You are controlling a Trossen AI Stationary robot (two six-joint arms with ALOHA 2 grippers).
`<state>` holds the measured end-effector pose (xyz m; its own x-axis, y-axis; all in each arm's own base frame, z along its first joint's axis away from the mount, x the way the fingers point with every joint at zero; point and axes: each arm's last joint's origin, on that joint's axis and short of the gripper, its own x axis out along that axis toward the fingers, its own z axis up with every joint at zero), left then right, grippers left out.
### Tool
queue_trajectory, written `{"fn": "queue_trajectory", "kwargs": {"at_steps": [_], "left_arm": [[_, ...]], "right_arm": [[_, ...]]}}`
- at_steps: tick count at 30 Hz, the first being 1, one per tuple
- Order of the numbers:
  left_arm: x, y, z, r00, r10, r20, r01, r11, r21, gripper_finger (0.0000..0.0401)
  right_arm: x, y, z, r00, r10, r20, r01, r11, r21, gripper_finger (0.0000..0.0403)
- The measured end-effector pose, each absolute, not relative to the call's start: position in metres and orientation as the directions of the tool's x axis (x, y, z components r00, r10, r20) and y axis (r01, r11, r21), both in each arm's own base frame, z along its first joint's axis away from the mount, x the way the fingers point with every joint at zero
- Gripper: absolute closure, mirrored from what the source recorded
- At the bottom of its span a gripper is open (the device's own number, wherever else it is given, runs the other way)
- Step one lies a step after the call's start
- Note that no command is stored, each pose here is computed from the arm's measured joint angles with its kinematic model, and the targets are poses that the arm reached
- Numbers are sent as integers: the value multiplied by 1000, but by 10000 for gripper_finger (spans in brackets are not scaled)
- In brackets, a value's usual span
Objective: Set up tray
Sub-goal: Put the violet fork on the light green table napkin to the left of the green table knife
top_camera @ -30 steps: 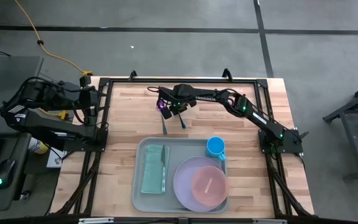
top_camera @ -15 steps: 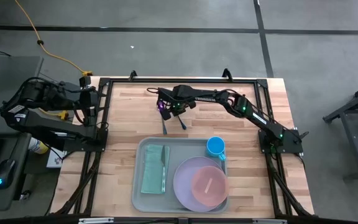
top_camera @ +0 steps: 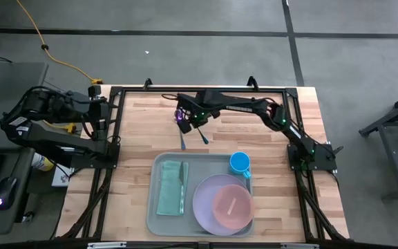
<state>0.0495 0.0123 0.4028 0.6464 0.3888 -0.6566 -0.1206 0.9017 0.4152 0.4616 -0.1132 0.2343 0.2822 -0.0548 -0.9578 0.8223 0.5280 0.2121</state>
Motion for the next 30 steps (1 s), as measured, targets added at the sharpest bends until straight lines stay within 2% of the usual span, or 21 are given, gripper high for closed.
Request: {"fn": "queue_trajectory", "kwargs": {"at_steps": [5, 15, 20, 23, 26, 30], "left_arm": [[50, 12, 403, 649, 381, -659, -115, 905, 410, 162], [50, 11, 403, 656, 357, -665, -97, 914, 395, 162], [50, 11, 403, 656, 357, -665, -99, 914, 393, 162], [50, 11, 403, 657, 356, -665, -98, 915, 392, 162], [50, 11, 403, 662, 339, -669, -87, 921, 380, 162], [50, 11, 403, 665, 332, -669, -92, 925, 368, 162]], "right_arm": [[452, -86, 279, 380, -42, -924, 768, 571, 290, 402], [453, -3, 314, 510, 81, -856, 687, 561, 463, 402], [464, 49, 320, 621, 144, -770, 626, 499, 599, 402], [468, 80, 325, 697, 136, -704, 590, 449, 671, 402], [473, 108, 329, 781, 86, -618, 545, 388, 743, 402], [477, 137, 320, 825, -35, -564, 546, 310, 778, 402]]}}
